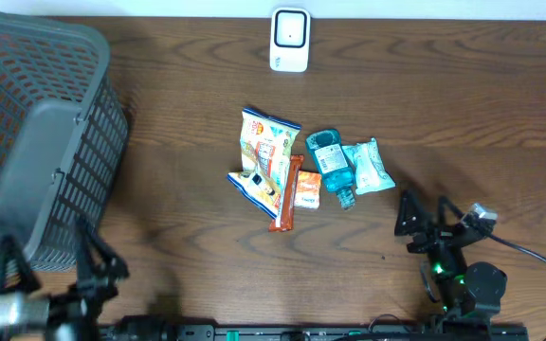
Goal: Scan the item barcode
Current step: 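Release the pouch and retract the left arm to its rest pose, then move the right gripper over the blue bottle and grasp its neck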
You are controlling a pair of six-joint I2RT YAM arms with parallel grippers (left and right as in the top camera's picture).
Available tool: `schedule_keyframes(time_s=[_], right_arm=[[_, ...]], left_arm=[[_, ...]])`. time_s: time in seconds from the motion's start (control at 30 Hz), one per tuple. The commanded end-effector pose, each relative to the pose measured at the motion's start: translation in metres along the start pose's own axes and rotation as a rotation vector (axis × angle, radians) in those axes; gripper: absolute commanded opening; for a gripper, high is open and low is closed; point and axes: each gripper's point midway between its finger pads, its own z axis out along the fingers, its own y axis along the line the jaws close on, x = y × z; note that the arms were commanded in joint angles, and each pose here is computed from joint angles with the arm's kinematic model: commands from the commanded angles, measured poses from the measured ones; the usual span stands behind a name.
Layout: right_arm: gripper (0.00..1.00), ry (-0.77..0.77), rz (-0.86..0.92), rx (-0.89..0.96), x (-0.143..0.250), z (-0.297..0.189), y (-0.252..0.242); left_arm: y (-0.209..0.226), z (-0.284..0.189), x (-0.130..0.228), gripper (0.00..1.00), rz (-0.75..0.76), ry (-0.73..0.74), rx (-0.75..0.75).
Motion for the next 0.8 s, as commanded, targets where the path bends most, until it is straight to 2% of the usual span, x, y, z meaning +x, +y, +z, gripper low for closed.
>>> schedule_keyframes(time_s=[0.0, 0.13, 0.2, 0.3, 0.43, 0.53, 0.77], right_arm=[[0.99, 0.164, 0.123, -0.176, 0.027, -0.004, 0.031], [0.99, 0.195, 0.102, -0.244, 0.031, -0.007, 0.043], [0.99, 0.183, 0.021, -0.344, 0.026, -0.012, 0.061], [0.99, 0.146, -0.047, -0.449, 0.015, -0.019, 0.083], [0.99, 0.133, -0.101, -0.46, 0.006, -0.023, 0.091], [0.99, 0.145, -0.141, -0.407, 0.001, -0.024, 0.09], [0.99, 0.239, -0.19, -0.13, -0.018, -0.029, 0.071]], left_arm=[[0.005, 0.014, 0.045, 0.98, -0.095, 0.094, -0.009], [-0.022, 0.021, 0.088, 0.98, -0.094, 0.199, 0.165], [-0.032, 0.022, 0.1, 0.98, -0.093, 0.22, 0.236], [-0.037, 0.022, 0.118, 0.98, -0.095, 0.257, 0.279], [-0.042, 0.02, 0.143, 0.98, -0.076, 0.314, 0.333], [-0.053, 0.014, 0.166, 0.98, -0.01, 0.357, 0.438], [-0.044, 0.014, 0.202, 0.98, -0.016, 0.418, 0.419]])
